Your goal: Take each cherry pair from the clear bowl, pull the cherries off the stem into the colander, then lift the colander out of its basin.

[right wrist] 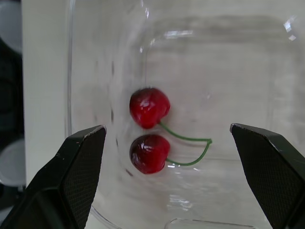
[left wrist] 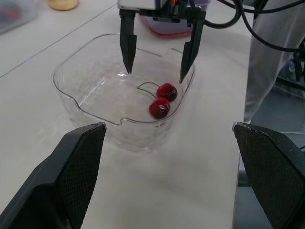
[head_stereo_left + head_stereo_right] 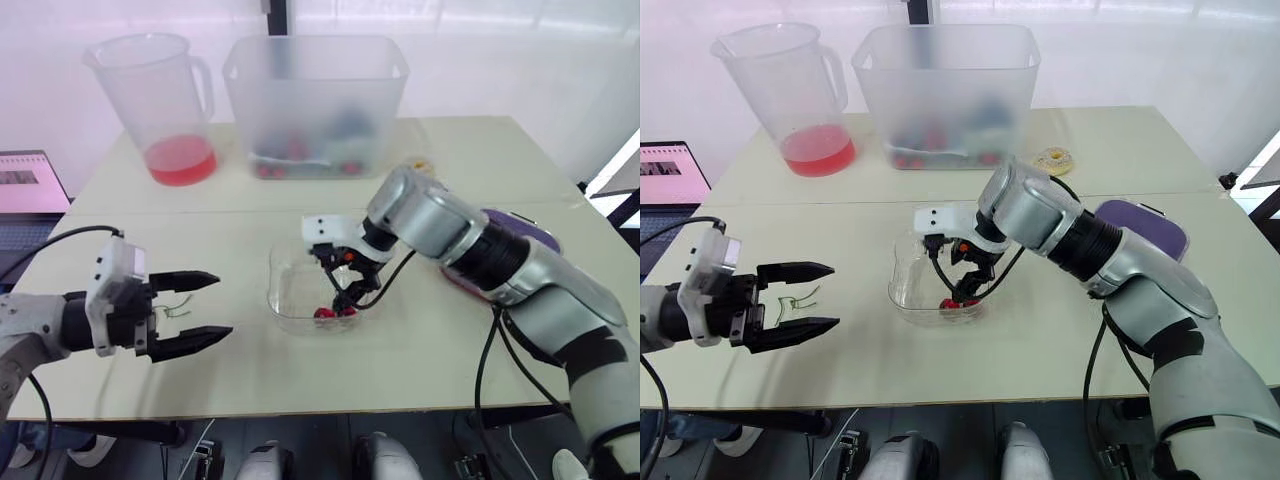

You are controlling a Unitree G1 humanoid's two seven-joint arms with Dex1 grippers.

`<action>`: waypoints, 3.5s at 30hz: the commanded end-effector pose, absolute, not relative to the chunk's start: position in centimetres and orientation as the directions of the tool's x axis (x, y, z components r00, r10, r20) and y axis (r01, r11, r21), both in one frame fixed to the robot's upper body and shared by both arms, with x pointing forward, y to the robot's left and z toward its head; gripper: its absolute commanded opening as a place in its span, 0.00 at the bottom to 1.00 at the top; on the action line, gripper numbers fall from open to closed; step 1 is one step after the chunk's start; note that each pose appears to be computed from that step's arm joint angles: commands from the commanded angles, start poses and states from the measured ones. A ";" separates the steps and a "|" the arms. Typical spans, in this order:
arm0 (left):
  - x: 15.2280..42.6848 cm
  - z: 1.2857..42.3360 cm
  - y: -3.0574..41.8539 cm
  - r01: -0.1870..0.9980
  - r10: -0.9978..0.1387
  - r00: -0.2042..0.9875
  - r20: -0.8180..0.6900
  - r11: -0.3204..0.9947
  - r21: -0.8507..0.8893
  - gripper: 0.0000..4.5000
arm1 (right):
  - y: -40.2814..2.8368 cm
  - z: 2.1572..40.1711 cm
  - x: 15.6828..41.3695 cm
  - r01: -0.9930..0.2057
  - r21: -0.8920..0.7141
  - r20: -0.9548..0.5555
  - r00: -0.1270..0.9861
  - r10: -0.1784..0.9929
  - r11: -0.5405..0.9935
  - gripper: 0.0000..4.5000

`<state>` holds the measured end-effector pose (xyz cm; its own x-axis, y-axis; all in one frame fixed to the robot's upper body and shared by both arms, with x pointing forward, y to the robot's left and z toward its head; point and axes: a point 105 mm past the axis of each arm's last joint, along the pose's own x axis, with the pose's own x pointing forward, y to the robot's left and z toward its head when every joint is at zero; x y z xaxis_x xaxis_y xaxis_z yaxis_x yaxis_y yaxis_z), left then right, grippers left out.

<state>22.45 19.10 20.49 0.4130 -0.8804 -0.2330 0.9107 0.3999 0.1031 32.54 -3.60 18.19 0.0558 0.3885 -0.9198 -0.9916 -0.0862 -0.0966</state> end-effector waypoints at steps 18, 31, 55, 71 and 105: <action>22.5 21.4 17.8 0.907 -0.883 0.417 -0.213 0.388 0.166 1.00 | -2.7 15.9 34.2 -0.920 -0.246 -0.947 0.161 0.279 -0.306 1.00; 22.8 21.5 17.1 0.916 -0.894 0.395 -0.210 0.367 0.161 1.00 | -1.9 19.3 34.6 -0.885 -0.346 -0.900 0.218 0.378 -0.311 1.00; 23.7 21.8 16.9 0.922 -0.901 0.379 -0.212 0.348 0.170 1.00 | -4.4 15.3 33.2 -0.970 -0.187 -0.955 0.142 0.260 -0.157 0.75; 23.8 21.5 16.9 0.923 -0.905 0.377 -0.199 0.350 0.158 1.00 | -3.9 16.6 33.2 -0.951 -0.233 -0.942 0.169 0.288 -0.204 0.27; 31.1 32.6 12.2 0.931 -0.880 0.359 0.311 0.363 -0.048 1.00 | -4.0 31.0 32.7 -0.160 -0.978 0.011 0.607 0.794 0.136 0.27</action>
